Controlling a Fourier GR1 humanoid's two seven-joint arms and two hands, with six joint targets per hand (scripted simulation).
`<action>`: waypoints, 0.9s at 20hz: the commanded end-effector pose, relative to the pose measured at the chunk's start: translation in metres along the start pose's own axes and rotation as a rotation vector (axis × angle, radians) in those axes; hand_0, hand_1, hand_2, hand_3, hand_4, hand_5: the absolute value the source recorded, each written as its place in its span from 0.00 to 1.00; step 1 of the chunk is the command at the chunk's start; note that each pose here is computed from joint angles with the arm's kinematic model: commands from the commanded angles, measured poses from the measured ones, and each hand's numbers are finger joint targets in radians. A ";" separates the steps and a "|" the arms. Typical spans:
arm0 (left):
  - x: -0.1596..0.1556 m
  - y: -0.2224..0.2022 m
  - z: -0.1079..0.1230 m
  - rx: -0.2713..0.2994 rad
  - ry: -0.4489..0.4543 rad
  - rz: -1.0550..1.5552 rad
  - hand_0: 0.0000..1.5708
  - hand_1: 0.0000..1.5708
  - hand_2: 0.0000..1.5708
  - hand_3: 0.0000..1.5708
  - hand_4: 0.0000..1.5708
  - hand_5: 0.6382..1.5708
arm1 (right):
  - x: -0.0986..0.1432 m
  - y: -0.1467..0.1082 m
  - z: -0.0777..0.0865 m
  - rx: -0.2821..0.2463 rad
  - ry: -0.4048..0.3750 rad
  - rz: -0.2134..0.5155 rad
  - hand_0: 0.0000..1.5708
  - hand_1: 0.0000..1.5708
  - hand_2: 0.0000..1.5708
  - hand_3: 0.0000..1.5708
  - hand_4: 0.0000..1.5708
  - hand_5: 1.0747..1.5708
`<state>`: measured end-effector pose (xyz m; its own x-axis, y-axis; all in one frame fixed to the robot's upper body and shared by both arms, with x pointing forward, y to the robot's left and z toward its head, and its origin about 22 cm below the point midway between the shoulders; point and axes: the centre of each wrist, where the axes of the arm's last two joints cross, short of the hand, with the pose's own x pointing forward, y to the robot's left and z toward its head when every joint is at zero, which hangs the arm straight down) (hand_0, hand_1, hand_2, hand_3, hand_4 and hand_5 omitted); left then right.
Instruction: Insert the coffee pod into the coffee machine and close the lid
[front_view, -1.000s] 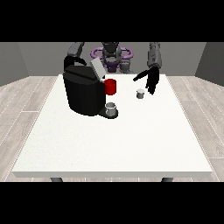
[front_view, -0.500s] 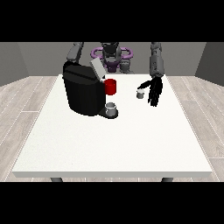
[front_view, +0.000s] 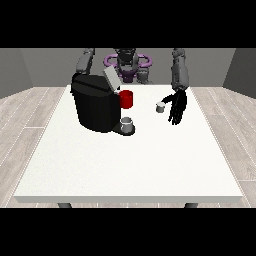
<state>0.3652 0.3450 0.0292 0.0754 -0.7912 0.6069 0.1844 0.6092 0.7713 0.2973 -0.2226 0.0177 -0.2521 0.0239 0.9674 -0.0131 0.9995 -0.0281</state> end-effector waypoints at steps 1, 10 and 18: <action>-0.005 -0.016 -0.005 -0.064 0.072 0.024 0.00 0.00 0.24 0.00 0.00 1.00 | -0.007 0.007 0.004 -0.032 0.031 -0.010 0.00 0.00 0.00 0.00 0.24 1.00; -0.001 -0.015 -0.008 -0.056 -0.032 -0.047 0.65 0.65 0.70 0.60 0.00 1.00 | -0.004 -0.008 -0.010 -0.036 0.028 -0.009 0.00 0.00 0.00 0.00 0.26 1.00; 0.026 -0.073 -0.010 -0.093 -0.069 -0.127 0.77 0.77 0.78 0.69 0.00 1.00 | -0.030 0.007 0.004 -0.066 0.076 -0.010 0.00 0.00 0.00 0.00 0.21 1.00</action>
<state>0.3710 0.3302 0.0214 0.0354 -0.8625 0.5047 0.1721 0.5028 0.8471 0.3023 -0.2219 -0.0014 -0.1879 0.0094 0.9821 0.0274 0.9996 -0.0043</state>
